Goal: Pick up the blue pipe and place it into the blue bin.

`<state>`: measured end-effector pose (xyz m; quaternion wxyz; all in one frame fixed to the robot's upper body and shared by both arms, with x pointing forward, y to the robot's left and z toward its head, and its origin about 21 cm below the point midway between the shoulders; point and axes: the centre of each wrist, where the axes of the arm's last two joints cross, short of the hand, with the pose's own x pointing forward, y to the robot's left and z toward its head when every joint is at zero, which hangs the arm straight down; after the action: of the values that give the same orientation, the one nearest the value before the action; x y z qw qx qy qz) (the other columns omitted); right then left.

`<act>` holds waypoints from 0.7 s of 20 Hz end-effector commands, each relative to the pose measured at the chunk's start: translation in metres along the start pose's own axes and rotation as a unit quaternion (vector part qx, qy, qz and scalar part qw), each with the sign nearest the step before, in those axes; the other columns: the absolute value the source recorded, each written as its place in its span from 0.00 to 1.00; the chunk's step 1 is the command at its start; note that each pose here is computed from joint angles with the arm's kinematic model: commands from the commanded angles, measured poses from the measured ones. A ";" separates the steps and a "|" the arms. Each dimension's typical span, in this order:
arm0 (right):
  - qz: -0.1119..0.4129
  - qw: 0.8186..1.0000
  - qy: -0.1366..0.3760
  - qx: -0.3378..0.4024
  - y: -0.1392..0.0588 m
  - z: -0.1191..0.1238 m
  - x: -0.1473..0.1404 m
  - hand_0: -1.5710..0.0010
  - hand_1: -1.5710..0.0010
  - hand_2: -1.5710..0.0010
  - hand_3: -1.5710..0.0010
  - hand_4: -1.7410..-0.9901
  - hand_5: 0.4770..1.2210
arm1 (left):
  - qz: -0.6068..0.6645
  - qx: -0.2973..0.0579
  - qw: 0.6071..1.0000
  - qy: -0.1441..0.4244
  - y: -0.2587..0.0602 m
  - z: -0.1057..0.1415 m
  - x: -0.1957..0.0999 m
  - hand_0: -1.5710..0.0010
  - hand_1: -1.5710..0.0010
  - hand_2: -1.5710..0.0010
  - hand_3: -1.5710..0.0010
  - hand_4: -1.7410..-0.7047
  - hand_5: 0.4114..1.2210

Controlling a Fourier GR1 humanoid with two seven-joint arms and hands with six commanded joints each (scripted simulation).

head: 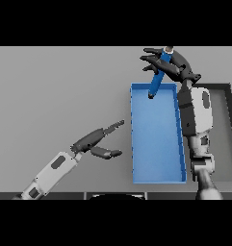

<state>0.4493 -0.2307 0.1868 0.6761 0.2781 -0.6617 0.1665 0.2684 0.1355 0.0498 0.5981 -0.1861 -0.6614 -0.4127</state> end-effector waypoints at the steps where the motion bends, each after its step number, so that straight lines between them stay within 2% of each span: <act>1: -0.001 1.000 0.020 -0.017 -0.001 0.002 -0.011 0.00 0.00 0.00 0.00 0.32 1.00 | -0.002 0.000 1.000 0.005 -0.001 -0.004 0.001 1.00 1.00 1.00 1.00 0.88 0.06; 6: -0.024 0.986 0.132 -0.096 -0.015 0.028 -0.056 0.00 0.00 0.00 0.00 0.32 1.00 | 0.000 -0.001 1.000 0.002 -0.004 -0.002 0.000 1.00 1.00 1.00 1.00 0.88 0.07; 8: -0.014 0.980 0.171 -0.102 -0.013 0.034 -0.072 0.00 0.00 0.00 0.31 0.21 1.00 | -0.002 -0.001 1.000 0.006 0.002 0.002 -0.001 1.00 1.00 1.00 1.00 0.88 0.07; 9: -0.011 0.976 0.193 -0.099 -0.011 0.037 -0.084 0.00 0.00 0.00 0.25 0.23 1.00 | -0.001 -0.005 1.000 0.005 -0.001 -0.001 0.000 1.00 1.00 1.00 1.00 0.88 0.07; 12: 0.003 0.963 0.250 -0.100 -0.008 0.049 -0.105 0.00 0.00 0.00 0.56 0.12 0.98 | 0.003 -0.003 1.000 0.006 -0.004 0.000 -0.002 1.00 1.00 1.00 1.00 0.88 0.08; 14: 0.004 0.952 0.285 -0.115 -0.006 0.046 -0.117 0.00 0.00 0.00 0.36 0.21 0.97 | 0.002 -0.004 1.000 0.002 -0.007 0.001 0.000 1.00 1.00 1.00 1.00 0.88 0.08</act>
<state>0.4072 -0.2463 0.0685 0.8636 0.1369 -0.4563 0.1652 0.2630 0.1320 0.0476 0.5988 -0.1893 -0.6586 -0.4145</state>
